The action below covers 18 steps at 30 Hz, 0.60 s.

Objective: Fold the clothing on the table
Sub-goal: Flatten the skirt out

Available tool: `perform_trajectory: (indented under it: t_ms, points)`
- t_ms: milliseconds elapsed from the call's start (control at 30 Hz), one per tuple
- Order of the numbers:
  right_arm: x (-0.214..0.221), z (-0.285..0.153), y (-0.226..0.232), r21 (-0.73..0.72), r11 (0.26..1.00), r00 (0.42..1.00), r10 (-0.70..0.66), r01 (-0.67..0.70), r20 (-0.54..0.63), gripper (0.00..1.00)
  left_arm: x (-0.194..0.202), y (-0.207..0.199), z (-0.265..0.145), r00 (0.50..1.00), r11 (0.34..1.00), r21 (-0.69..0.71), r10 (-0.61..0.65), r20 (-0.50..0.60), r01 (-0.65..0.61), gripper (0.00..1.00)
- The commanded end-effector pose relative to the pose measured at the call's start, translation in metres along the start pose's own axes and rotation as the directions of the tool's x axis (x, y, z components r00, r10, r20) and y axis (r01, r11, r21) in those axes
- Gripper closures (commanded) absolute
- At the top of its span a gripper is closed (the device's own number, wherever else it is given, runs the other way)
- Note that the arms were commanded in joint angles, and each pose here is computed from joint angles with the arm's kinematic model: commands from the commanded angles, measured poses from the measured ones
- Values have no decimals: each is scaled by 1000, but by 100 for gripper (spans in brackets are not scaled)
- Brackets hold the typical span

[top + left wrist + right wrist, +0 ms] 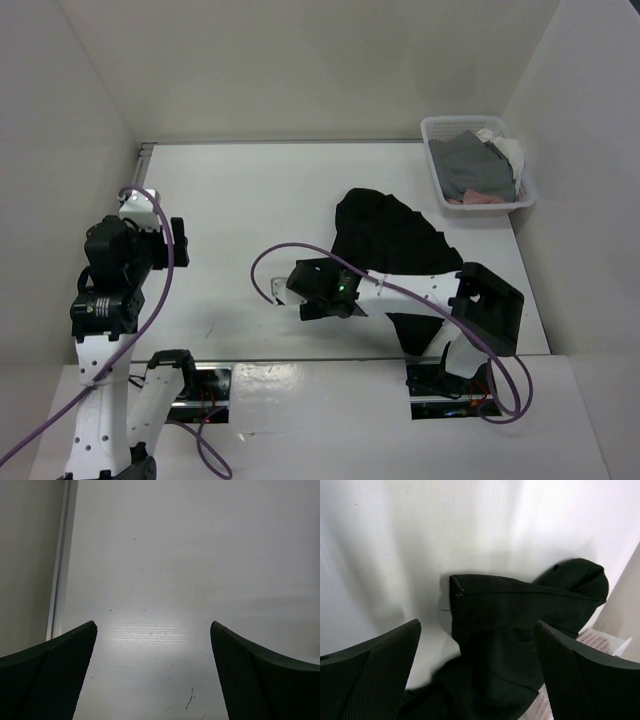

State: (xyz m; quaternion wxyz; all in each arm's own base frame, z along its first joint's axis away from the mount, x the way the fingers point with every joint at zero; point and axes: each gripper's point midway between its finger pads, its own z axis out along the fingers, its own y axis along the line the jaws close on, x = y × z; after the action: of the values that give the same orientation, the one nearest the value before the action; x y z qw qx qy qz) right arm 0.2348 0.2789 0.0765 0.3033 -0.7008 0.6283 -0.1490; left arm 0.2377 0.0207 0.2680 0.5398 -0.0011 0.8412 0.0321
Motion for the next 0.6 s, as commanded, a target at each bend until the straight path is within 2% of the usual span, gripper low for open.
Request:
perform_trajectory:
  t_ms: [0,567]
  points:
    - [-7,1,7,-14,999,999,31,-31,34,2,-6,-3,2,1000,1000,18,13,28,-14,0]
    - [-8,32,25,-18,1000,999,26,-26,26,2,-7,2,0,999,1000,-10,13,35,-13,0]
